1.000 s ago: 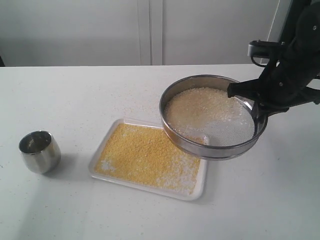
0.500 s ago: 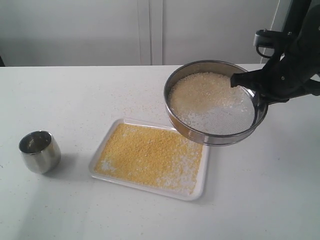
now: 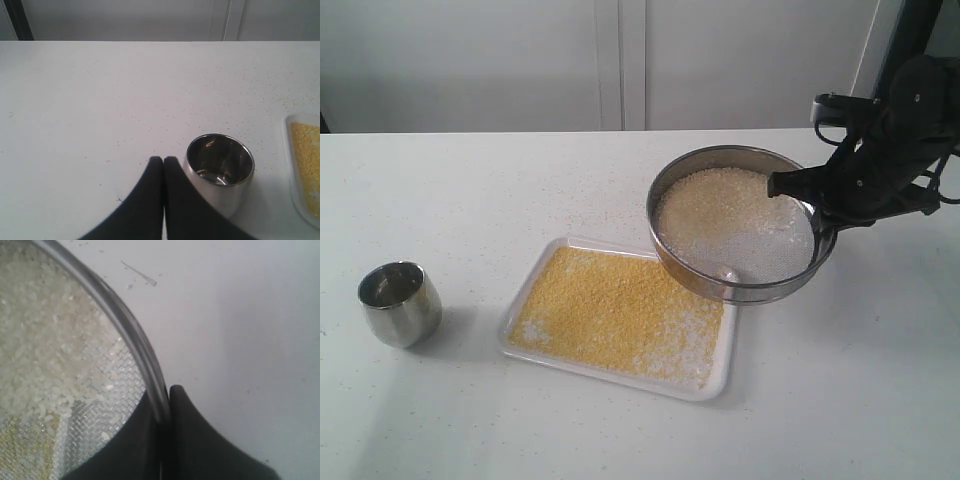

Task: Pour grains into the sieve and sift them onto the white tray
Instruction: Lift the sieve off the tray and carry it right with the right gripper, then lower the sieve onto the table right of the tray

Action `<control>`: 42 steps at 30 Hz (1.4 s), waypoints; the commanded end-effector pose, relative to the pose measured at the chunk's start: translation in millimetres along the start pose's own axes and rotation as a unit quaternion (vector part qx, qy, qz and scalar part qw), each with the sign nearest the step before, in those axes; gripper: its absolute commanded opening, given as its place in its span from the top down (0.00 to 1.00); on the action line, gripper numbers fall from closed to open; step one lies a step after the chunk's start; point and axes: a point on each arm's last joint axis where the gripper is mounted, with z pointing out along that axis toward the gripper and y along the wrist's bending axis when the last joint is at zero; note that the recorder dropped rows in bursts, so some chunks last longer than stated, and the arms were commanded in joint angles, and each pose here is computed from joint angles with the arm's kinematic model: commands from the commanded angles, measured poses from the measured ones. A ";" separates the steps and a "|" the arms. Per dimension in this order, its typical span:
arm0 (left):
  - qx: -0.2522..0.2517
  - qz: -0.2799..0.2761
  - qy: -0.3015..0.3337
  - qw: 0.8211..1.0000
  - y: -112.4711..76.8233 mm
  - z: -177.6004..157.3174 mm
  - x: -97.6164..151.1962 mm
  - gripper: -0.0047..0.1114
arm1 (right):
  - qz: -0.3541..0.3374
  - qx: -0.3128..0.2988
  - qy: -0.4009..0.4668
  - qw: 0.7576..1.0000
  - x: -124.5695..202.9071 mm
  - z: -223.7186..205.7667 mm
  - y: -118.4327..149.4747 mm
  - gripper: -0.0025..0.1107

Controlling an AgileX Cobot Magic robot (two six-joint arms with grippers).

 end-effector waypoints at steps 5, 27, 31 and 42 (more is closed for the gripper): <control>0.000 -0.002 -0.003 1.000 0.1 -1.2 0.9 0.96 | 0.050 -0.006 -0.036 0.998 -24.2 6.6 -6.4 0.98; 0.000 -0.002 -0.003 1.000 0.1 -1.2 0.9 0.96 | 0.213 -0.004 -0.033 0.977 -50.7 69.2 -15.2 0.98; 0.000 -0.002 -0.003 1.000 0.1 -1.2 0.9 0.96 | 0.215 0.000 -0.026 0.976 -48.4 74.3 -16.0 0.98; 0.000 -0.002 -0.003 1.000 0.1 -1.2 0.9 0.96 | 0.219 0.006 -0.013 0.976 -45.1 78.4 -16.9 0.98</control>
